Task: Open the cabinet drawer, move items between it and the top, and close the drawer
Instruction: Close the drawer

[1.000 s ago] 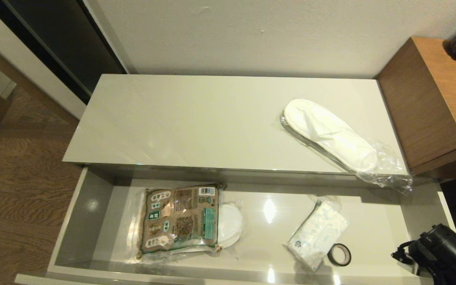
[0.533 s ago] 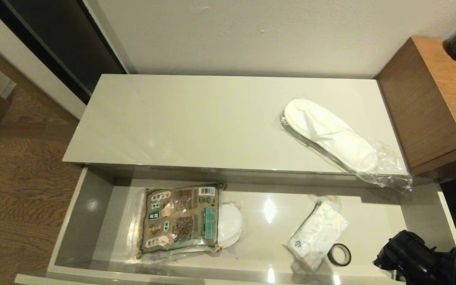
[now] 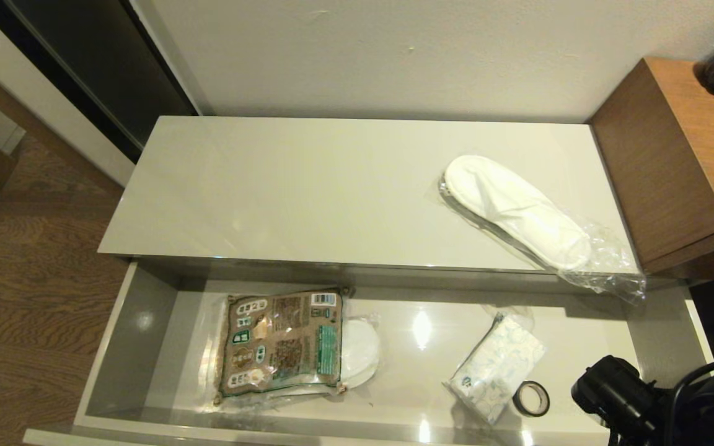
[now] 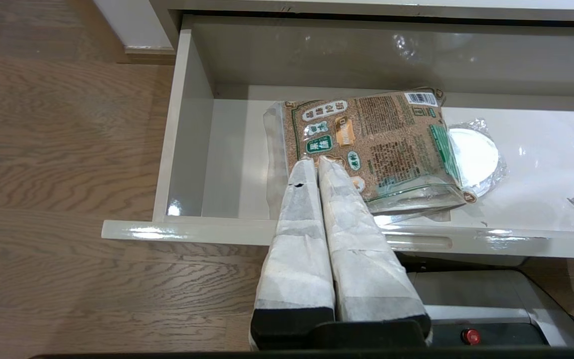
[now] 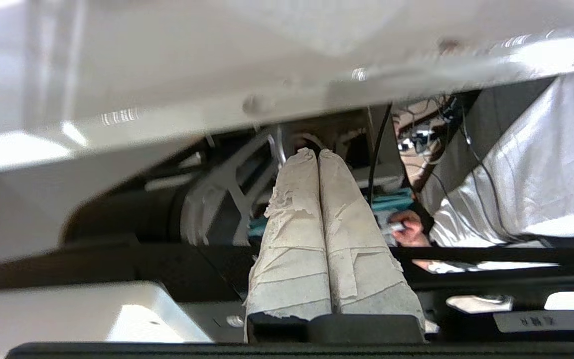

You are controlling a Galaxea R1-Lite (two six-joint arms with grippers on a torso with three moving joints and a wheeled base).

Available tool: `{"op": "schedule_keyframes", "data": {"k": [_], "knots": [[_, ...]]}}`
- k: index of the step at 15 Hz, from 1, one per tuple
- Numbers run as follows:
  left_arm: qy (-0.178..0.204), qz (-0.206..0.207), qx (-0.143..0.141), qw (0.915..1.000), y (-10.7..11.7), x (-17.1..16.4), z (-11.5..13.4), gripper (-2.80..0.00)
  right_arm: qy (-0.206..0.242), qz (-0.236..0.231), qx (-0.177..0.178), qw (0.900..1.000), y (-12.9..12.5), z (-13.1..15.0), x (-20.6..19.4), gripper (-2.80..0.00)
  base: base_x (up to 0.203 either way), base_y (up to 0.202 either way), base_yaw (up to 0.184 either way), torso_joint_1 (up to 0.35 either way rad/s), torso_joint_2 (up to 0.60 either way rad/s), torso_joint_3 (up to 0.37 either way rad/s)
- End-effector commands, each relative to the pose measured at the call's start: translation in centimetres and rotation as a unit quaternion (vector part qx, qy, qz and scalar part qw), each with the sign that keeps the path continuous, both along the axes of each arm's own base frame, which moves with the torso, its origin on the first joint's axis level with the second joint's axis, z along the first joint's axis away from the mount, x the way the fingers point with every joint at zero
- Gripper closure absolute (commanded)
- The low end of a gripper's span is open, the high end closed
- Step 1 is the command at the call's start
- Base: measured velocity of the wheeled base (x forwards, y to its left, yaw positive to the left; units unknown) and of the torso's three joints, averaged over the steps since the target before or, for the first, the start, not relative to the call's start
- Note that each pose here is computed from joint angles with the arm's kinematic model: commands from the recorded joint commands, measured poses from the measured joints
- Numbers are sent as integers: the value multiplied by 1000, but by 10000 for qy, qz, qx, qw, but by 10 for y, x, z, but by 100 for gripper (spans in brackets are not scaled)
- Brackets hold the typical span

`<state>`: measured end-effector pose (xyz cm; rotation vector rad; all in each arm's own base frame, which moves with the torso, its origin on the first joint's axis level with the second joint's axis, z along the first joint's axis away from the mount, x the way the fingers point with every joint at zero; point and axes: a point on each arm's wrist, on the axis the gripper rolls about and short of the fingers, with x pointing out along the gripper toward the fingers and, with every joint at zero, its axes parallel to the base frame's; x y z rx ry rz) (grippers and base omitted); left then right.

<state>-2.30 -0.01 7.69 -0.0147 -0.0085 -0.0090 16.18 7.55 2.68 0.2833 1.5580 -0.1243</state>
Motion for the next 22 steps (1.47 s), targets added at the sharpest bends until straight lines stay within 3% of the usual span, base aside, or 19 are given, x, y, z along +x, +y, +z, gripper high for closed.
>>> {"op": "schedule_keyframes", "data": {"k": [1, 3, 8, 10, 13, 16, 19, 22], "knots": [[5, -1, -3, 10000, 0, 0, 0, 0, -120, -147, 3, 9998, 2, 1, 4, 0, 0, 0, 0, 0, 0, 0], [5, -1, -3, 10000, 0, 0, 0, 0, -556, -526, 11, 9971, 5, 4, 12, 0, 0, 0, 0, 0, 0, 0], [5, -1, -3, 10000, 0, 0, 0, 0, -1174, -966, -103, 9883, 7, 8, 22, 0, 0, 0, 0, 0, 0, 0], [5, -1, -3, 10000, 0, 0, 0, 0, -1575, -1228, -128, 9798, 9, 14, 29, 0, 0, 0, 0, 0, 0, 0], [5, -1, -3, 10000, 0, 0, 0, 0, -2371, -1647, -54, 9574, 13, 51, 44, 0, 0, 0, 0, 0, 0, 0], [5, -1, -3, 10000, 0, 0, 0, 0, -2565, -2040, -94, 9447, 17, 89, 55, 0, 0, 0, 0, 0, 0, 0], [5, -1, -3, 10000, 0, 0, 0, 0, -3020, -2562, -524, 9167, 16, 125, 67, 0, 0, 0, 0, 0, 0, 0], [5, -1, -3, 10000, 0, 0, 0, 0, -3249, -2599, -529, 9078, 8, 150, 54, 0, 0, 0, 0, 0, 0, 0]]}}
